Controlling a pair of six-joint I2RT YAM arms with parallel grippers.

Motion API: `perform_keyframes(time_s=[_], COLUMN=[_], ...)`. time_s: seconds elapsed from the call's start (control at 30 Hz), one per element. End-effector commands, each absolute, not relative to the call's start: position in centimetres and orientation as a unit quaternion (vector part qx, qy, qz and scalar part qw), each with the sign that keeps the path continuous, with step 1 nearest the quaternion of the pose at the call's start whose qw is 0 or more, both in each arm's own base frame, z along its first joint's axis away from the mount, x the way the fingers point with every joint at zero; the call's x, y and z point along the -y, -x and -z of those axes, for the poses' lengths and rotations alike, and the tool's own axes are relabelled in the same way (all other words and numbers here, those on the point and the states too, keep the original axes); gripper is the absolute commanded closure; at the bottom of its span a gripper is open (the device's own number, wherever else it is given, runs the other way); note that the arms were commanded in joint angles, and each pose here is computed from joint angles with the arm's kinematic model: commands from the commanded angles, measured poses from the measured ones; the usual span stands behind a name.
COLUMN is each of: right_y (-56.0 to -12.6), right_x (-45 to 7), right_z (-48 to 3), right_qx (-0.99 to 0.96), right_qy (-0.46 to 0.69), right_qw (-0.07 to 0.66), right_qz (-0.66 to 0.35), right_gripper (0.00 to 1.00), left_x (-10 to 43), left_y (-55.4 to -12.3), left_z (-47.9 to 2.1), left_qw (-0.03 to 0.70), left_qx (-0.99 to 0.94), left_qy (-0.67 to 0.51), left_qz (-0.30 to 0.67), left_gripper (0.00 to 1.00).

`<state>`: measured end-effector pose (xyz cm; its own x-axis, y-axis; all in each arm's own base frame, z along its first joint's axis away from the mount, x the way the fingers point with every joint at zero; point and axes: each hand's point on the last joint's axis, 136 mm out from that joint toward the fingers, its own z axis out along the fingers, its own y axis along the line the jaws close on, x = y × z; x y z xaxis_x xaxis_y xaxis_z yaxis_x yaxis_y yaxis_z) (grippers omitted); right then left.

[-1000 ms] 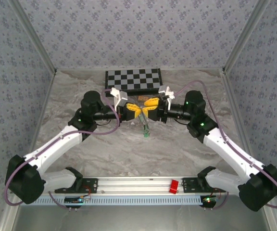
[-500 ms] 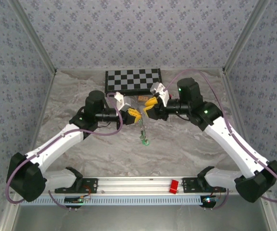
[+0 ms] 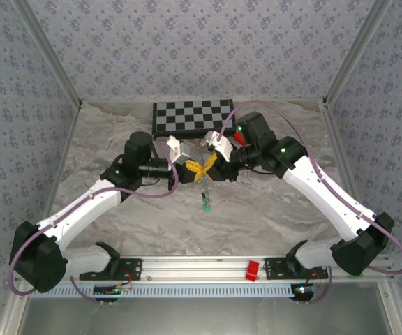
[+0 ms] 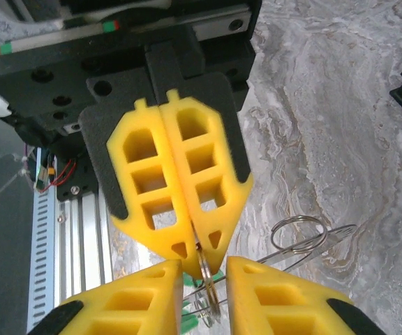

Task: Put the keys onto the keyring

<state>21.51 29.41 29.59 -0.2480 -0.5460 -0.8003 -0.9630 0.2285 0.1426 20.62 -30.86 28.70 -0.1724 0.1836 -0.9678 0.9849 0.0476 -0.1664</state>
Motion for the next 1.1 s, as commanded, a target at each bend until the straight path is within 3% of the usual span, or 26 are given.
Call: perform_keyframes(time_s=[0.0,0.23,0.33,0.67,0.77,0.83,1.07], right_y=[-21.1,-21.2,-21.1,-20.7,-21.3,-21.9,-22.8], right_x=[-29.2,-29.5,-29.7,-30.0,-29.9,-29.8,-29.0], right_z=[-29.7,-29.8,-29.9,-30.2,-30.7,-31.3,-33.1], right_qx=[-0.717,-0.711,-0.707,-0.689,-0.684,-0.680,-0.623], right_qy=[0.537,0.537,0.539,0.532,0.511,0.491,0.439], right_qw=[0.310,0.318,0.317,0.339,0.363,0.382,0.479], right_qz=[-0.319,-0.324,-0.331,-0.357,-0.374,-0.388,-0.435], right_gripper=[0.80,0.87,1.00,1.00,1.00,1.00,1.00], left_x=[30.9,31.0,31.0,30.8,30.4,30.1,28.3], left_y=[-19.9,-19.9,-19.8,-19.7,-20.0,-20.5,-22.2], left_z=[-30.3,-30.0,-30.0,-31.0,-31.9,-32.6,-35.1], left_qw=[0.426,0.417,0.416,0.427,0.440,0.457,0.526], left_qx=[-0.560,-0.560,-0.559,-0.556,-0.558,-0.565,-0.573], left_qy=[-0.512,-0.514,-0.515,-0.510,-0.495,-0.477,-0.394], left_qz=[0.493,0.498,0.499,0.499,0.499,0.495,0.490], left_gripper=[1.00,1.00,1.00,1.00,0.94,0.79,0.67])
